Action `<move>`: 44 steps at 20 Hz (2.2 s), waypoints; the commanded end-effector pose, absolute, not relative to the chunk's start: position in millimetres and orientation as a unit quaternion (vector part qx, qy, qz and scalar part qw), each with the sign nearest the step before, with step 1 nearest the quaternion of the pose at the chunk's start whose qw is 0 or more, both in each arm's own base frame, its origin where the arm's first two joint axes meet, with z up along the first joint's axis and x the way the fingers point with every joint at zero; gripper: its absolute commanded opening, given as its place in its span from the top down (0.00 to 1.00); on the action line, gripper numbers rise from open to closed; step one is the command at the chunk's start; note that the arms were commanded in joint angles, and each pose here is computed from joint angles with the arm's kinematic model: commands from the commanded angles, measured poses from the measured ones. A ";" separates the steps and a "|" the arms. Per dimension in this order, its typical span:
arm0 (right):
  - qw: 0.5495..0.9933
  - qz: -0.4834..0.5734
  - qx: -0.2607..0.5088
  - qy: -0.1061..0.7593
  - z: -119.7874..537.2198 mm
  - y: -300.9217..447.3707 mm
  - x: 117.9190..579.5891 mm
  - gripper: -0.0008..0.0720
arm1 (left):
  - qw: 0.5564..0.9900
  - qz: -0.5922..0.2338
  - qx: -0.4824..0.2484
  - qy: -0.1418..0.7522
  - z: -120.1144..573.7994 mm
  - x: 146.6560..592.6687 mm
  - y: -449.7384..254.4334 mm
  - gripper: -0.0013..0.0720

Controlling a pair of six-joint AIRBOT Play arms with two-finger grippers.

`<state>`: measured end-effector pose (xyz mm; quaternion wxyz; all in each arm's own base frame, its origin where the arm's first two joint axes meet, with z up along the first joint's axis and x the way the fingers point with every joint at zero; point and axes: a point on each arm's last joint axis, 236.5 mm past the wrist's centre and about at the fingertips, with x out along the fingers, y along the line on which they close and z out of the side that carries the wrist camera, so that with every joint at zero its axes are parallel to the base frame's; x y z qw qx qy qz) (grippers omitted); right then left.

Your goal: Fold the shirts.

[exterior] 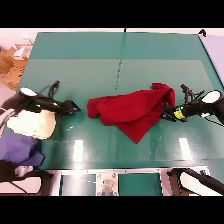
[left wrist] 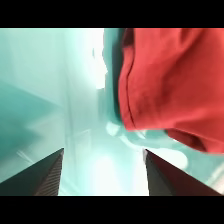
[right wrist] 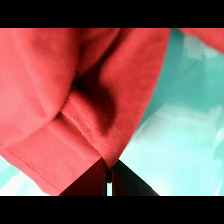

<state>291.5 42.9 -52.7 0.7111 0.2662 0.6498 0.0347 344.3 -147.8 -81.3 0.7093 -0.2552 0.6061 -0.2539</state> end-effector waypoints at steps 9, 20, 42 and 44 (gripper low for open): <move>0.715 0.022 0.257 0.650 -57.2 35.1 290.9 0.97 | 0.765 -0.263 -0.200 0.553 -94.7 354.4 -234.4 0.94; 0.767 -0.034 0.290 0.571 25.2 -29.6 296.2 0.97 | 0.886 -0.212 -0.145 0.385 135.9 426.2 -82.3 0.94; 0.766 -0.037 0.328 0.552 12.9 -16.7 272.5 0.97 | 0.806 -0.213 -0.180 0.522 31.4 415.3 -82.6 0.94; 0.766 -0.038 0.328 0.552 12.1 -17.1 272.9 0.97 | 0.793 -0.201 -0.191 0.542 -1.4 411.8 -86.1 0.94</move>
